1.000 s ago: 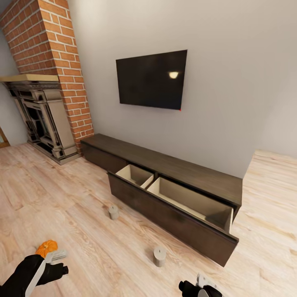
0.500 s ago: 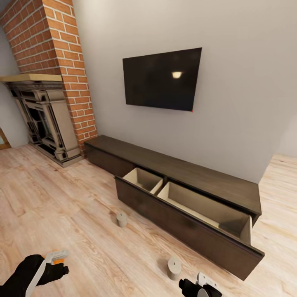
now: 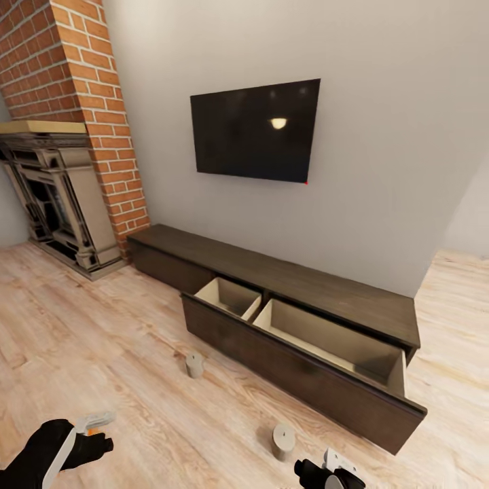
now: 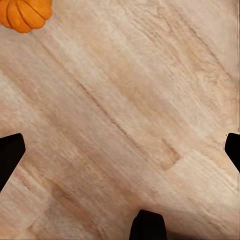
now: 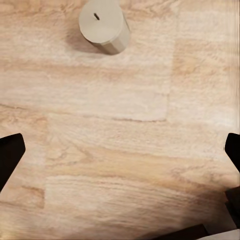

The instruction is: Place each of the two pumpkins and all three candles from the living room inside a cabinet in the living room (use any cabinet), then make sure every cabinet is closed, and position the cauldron so it is next to a table in the living room.

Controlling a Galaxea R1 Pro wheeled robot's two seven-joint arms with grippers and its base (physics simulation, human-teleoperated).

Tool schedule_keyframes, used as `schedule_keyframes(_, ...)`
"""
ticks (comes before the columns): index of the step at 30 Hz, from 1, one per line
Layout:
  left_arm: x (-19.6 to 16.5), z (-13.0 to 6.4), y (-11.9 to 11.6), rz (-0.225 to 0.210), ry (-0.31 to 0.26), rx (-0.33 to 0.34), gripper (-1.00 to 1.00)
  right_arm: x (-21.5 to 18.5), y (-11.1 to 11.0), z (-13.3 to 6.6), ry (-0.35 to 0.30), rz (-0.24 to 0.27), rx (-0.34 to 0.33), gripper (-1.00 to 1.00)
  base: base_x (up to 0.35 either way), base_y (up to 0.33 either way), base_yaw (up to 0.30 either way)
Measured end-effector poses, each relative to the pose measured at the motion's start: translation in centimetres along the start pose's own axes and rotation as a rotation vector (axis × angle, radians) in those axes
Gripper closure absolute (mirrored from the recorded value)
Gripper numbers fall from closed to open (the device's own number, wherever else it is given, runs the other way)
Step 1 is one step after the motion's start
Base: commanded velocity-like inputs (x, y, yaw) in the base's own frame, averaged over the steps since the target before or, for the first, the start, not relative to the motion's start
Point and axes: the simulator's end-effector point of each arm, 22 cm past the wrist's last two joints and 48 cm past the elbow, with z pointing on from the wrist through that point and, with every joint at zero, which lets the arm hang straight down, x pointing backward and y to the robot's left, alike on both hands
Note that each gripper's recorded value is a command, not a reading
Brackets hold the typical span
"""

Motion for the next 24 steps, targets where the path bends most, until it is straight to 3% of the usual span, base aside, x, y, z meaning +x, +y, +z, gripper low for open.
schedule_keyframes(5, 0.01, 0.01, -0.06, 0.0, 0.0, 0.0, -1.0, 0.04, 0.07, 0.0, 0.0, -0.002, -0.001, -1.0, 0.058, 0.033, -0.274)
schedule_keyframes(15, 0.02, 0.02, -0.12, 0.0, 0.0, 0.001, -1.0, 0.1, 0.05, 0.02, 0.001, -0.004, 0.0, -1.0, 0.221, 0.159, -0.275)
schedule_keyframes(24, 0.03, 0.02, -0.12, 0.0, 0.0, 0.001, -1.0, 0.17, 0.4, 0.05, 0.003, -0.002, -0.018, -1.0, 0.048, 0.029, -0.05)
